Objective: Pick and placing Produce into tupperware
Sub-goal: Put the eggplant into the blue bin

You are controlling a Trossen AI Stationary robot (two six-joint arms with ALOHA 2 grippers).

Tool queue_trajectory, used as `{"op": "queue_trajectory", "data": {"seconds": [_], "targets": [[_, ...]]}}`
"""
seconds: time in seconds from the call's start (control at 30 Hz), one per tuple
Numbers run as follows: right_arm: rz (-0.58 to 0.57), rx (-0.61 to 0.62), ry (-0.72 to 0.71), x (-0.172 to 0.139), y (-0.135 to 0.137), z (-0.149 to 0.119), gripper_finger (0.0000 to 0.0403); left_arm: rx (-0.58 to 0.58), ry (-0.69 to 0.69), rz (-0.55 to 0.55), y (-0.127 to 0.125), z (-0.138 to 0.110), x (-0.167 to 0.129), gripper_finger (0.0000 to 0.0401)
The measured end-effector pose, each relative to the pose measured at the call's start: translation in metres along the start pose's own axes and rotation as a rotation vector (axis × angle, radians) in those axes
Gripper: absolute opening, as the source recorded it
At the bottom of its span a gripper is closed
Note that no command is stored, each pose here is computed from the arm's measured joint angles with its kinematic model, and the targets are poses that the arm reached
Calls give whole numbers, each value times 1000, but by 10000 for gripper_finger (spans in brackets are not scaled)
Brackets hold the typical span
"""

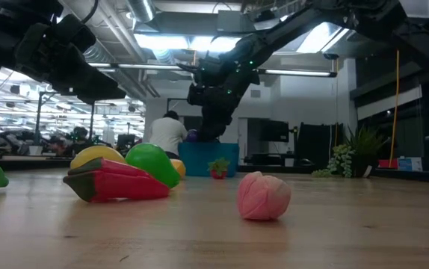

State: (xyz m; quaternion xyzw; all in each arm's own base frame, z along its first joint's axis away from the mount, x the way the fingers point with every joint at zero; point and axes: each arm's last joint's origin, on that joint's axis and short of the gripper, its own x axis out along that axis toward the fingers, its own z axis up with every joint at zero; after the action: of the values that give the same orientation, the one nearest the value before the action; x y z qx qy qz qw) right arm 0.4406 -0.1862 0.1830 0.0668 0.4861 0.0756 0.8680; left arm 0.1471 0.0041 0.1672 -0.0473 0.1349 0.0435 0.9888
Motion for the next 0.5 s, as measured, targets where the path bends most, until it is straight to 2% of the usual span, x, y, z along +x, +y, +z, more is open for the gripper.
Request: {"op": "queue_trajectory", "data": {"seconds": [0.33,0.5], "targets": [[0,4,-3,0,1,1,126,-1,0,0,0,0,0,190],[-6,15,-19,0,0,2,173,-1,0,0,0,0,0,190]]}}
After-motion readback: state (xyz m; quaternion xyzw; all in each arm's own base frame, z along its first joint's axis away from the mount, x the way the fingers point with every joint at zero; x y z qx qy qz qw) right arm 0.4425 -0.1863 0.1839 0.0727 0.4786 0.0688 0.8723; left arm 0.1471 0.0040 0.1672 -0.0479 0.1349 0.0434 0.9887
